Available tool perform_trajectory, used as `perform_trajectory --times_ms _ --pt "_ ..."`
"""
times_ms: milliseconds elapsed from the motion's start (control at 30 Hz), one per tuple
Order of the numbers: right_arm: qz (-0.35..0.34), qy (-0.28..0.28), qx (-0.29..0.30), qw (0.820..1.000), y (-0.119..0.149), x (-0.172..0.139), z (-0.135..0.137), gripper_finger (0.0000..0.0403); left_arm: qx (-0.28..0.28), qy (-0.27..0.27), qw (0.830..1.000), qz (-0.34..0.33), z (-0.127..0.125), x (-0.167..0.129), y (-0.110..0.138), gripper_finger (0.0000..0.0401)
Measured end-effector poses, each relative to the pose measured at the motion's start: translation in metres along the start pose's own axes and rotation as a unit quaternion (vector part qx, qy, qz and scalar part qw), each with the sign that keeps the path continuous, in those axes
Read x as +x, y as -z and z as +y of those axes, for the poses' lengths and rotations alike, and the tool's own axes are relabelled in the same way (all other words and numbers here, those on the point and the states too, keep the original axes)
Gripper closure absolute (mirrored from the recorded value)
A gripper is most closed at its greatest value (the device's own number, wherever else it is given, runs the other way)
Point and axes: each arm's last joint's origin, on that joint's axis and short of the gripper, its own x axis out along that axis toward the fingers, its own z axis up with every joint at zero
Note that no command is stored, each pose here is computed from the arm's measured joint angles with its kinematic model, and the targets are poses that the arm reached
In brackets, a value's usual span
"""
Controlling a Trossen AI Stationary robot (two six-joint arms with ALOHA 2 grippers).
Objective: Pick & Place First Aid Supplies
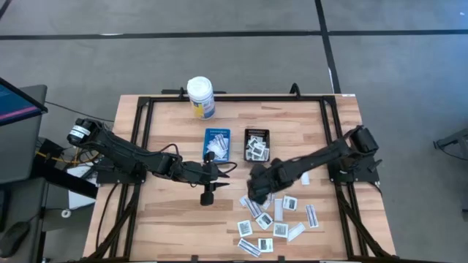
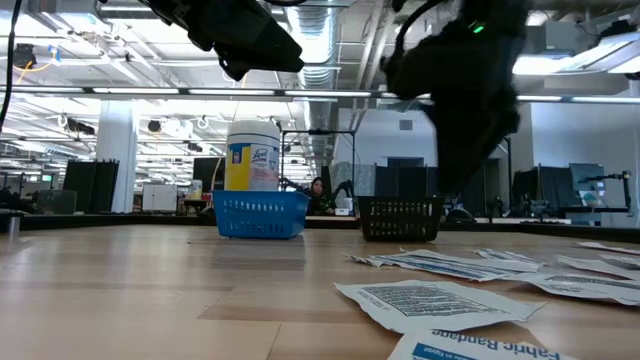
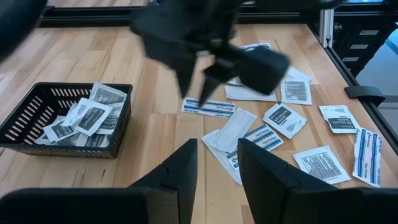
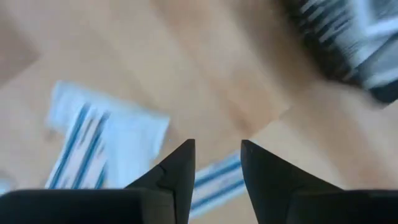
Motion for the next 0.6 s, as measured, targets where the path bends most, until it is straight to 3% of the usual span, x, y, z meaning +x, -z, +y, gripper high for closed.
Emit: perform_trajectory --times_ms 233,467,600 --pt "-0.016 0.006 -0.036 0.999 0.023 -0.003 0.013 0.0278 0.000 0.000 1.000 0.000 0.000 0.000 0.000 0.0286" --pt "0.034 0.048 0.018 0.998 0.040 0.025 -0.010 0.0271 0.000 0.000 1.000 0.000 0.000 0.000 0.000 0.0286" --pt "0.037 0.043 0.042 0.997 0.039 0.034 -0.017 0.0266 0.008 -0.001 1.000 -0.001 0.000 0.000 0.000 0.0286"
